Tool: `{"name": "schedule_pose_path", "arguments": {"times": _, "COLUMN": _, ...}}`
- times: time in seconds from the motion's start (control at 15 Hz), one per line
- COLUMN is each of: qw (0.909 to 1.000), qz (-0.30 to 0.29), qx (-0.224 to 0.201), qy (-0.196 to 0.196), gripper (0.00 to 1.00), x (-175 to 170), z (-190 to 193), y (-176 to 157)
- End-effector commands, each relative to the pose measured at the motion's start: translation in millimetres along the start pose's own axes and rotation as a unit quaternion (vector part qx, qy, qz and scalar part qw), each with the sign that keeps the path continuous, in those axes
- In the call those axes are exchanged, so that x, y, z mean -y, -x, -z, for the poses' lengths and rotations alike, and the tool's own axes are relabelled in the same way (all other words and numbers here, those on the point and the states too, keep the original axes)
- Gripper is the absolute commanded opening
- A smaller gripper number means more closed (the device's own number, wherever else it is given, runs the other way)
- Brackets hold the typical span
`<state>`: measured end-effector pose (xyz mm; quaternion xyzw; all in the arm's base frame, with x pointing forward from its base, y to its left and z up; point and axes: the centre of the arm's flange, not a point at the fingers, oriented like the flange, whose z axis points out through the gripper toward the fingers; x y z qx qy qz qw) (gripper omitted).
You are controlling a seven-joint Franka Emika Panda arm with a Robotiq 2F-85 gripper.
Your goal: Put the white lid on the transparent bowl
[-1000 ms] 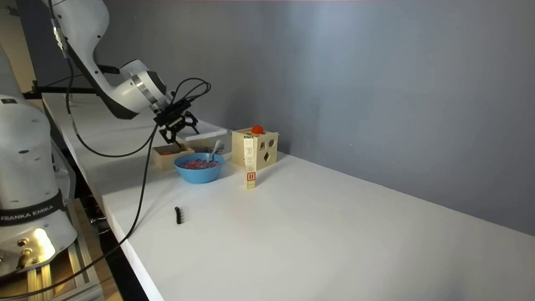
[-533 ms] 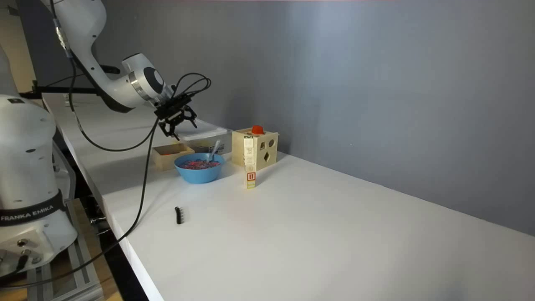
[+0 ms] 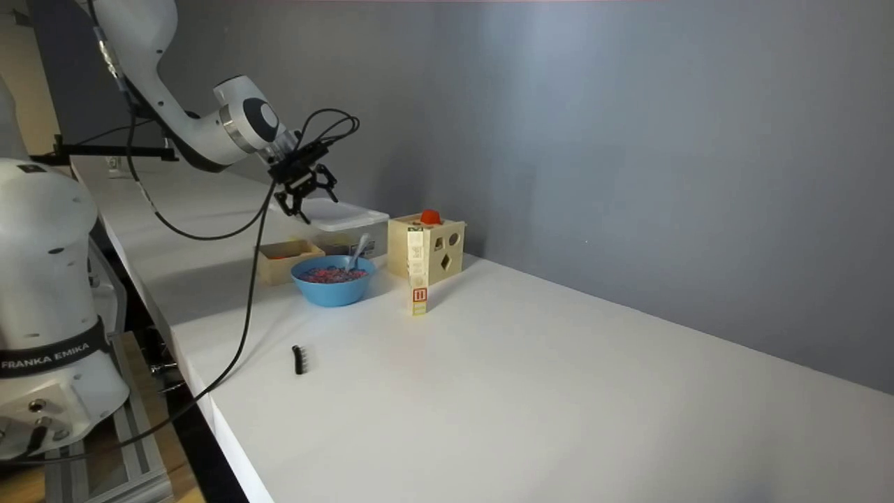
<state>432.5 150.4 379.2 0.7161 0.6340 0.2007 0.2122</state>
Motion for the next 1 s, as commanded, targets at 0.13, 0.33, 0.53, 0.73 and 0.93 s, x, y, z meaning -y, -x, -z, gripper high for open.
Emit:
{"name": "schedule_pose_path", "arguments": {"times": 0.13, "qw": 0.9972, "qz": 0.048, "qx": -0.02, "qy": -0.053, "gripper": 1.0, "x": 5, "z": 5, "y": -22}}
{"name": "schedule_pose_path", "arguments": {"times": 0.33, "qw": 0.9922, "qz": 0.076, "qx": -0.073, "qy": -0.066, "gripper": 1.0, "x": 24, "z": 38, "y": -25}}
{"name": "schedule_pose_path", "arguments": {"times": 0.53, "qw": 0.9917, "qz": 0.05, "qx": -0.116, "qy": -0.023, "gripper": 1.0, "x": 28, "z": 87, "y": 2}}
{"name": "schedule_pose_path", "arguments": {"times": 0.73, "qw": 0.9904, "qz": -0.018, "qx": -0.136, "qy": 0.013, "gripper": 1.0, "x": 12, "z": 119, "y": 39}}
{"name": "schedule_pose_path", "arguments": {"times": 0.93, "qw": 0.9915, "qz": -0.025, "qx": -0.127, "qy": 0.015, "gripper": 1.0, "x": -1, "z": 101, "y": 23}}
